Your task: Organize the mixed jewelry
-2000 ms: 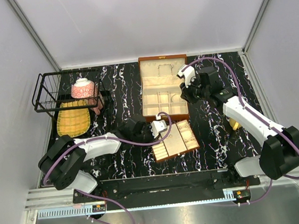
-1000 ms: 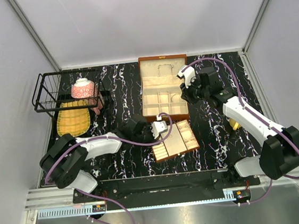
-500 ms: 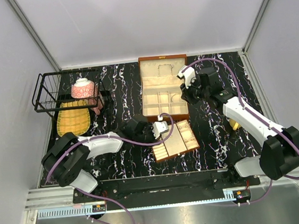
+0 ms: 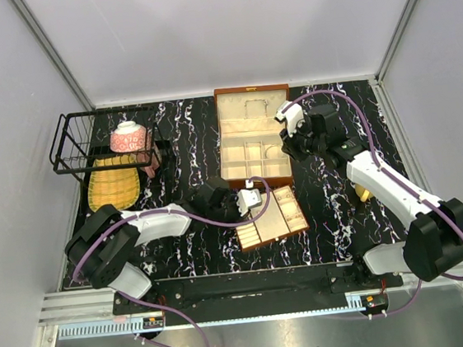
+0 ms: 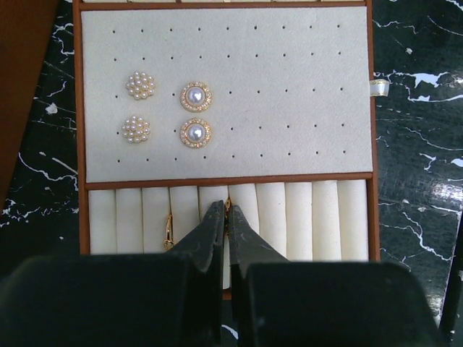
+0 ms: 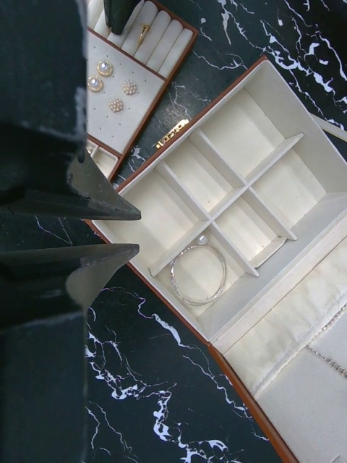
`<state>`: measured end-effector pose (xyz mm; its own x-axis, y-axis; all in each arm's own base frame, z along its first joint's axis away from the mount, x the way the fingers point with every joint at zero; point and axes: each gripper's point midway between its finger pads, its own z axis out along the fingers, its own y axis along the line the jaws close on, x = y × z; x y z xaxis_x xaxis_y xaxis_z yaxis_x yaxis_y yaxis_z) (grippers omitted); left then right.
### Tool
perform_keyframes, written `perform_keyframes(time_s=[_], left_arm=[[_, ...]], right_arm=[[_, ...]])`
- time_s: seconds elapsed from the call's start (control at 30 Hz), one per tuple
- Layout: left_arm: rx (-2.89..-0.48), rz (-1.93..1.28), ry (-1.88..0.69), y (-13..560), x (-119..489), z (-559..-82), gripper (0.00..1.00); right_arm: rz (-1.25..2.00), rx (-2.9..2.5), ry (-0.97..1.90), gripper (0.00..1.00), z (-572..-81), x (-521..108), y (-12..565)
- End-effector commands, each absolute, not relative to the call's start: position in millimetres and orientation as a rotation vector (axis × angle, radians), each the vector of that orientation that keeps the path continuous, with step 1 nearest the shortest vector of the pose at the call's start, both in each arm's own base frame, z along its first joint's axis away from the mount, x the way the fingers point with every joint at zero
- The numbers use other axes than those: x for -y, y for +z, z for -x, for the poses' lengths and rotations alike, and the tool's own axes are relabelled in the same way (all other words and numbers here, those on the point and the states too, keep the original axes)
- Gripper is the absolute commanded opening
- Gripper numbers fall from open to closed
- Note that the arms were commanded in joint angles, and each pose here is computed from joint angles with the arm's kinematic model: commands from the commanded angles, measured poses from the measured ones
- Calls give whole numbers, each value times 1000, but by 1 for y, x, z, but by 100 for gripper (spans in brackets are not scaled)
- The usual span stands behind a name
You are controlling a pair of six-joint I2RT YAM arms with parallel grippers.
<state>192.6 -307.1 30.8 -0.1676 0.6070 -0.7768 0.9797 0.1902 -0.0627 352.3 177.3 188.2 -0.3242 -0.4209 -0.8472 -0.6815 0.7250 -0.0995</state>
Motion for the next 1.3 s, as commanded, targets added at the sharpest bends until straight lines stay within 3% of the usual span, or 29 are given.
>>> perform_keyframes(time_s=[0.0, 0.23, 0.37, 0.47, 1.0, 1.17, 1.27], left_arm=[[-1873, -1586, -873, 18, 302, -161, 0], [-1852, -1581, -882, 23, 301, -160, 0], [-1845, -1566, -878, 25, 300, -162, 18], [-1839, -1553, -872, 28, 300, -163, 26], [-1793, -1441, -841, 73, 295, -193, 37], [-1784, -1477, -863, 87, 292, -190, 43], [-1782, -1445, -900, 103, 290, -196, 43]], right_arm=[[829, -1914, 282, 25, -358, -170, 203], [842, -1914, 250, 25, -357, -165, 201], [843, -1918, 231, 27, -358, -163, 200], [848, -1924, 222, 27, -358, -161, 198], [928, -1928, 268, 29, -342, -165, 210], [1046, -1986, 301, 33, -315, -160, 200], [1151, -2023, 326, 42, -293, -156, 190]])
